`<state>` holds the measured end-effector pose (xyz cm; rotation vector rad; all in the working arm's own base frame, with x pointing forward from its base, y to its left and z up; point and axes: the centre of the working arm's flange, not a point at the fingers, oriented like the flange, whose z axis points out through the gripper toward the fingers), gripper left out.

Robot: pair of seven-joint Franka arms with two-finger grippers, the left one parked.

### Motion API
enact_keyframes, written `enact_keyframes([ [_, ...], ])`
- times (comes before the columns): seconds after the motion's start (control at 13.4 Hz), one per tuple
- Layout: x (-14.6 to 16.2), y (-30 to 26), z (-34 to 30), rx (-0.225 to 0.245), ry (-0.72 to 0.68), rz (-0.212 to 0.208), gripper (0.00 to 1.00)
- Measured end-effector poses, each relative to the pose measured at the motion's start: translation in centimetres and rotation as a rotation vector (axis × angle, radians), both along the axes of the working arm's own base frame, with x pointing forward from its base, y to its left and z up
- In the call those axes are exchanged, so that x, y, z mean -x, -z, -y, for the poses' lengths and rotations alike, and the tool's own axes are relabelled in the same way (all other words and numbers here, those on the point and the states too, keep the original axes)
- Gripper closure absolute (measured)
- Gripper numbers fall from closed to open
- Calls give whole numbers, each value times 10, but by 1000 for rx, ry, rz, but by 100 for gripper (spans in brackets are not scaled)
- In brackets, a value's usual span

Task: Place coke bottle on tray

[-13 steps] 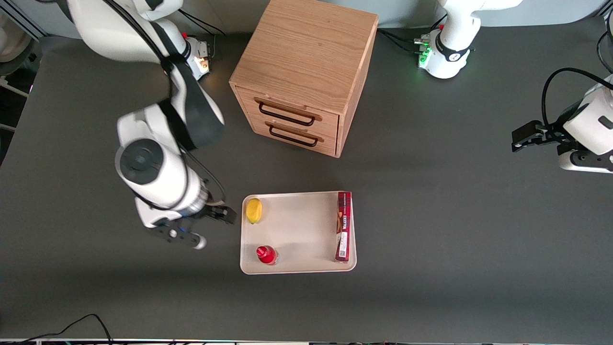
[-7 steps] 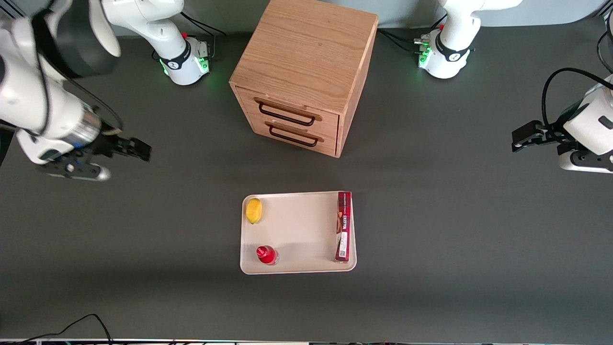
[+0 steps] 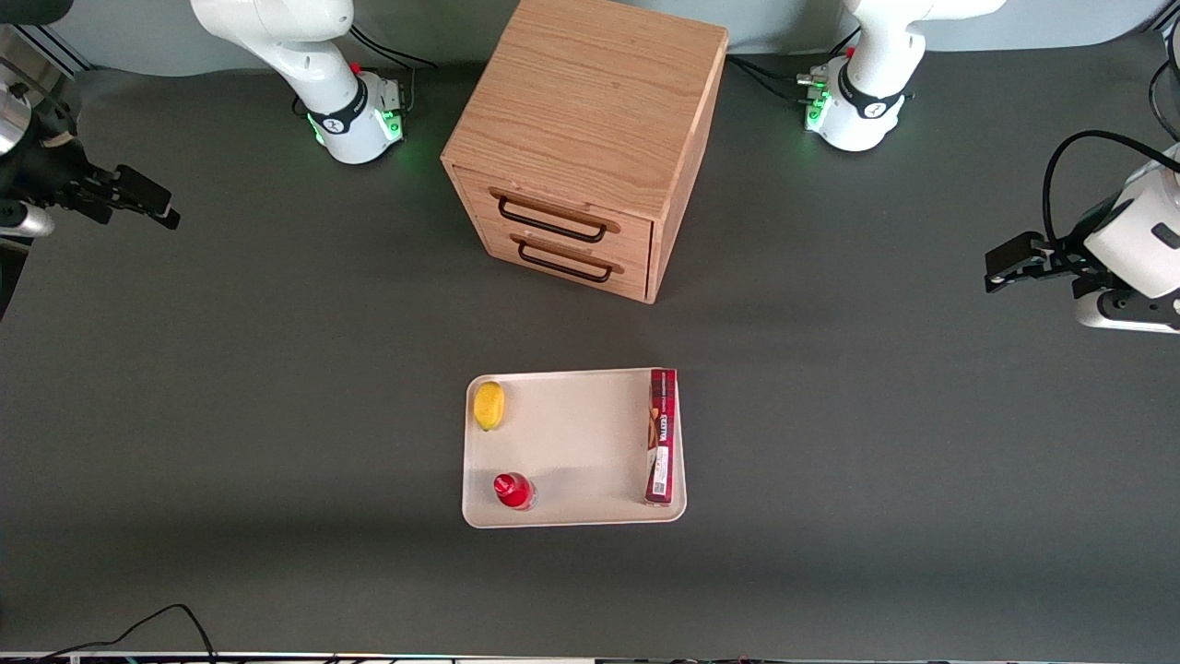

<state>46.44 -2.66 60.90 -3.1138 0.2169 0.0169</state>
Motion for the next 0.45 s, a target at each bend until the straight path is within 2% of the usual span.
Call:
enact_keyframes([
  [0.45, -8, -4, -21, 9, -39, 14, 0],
])
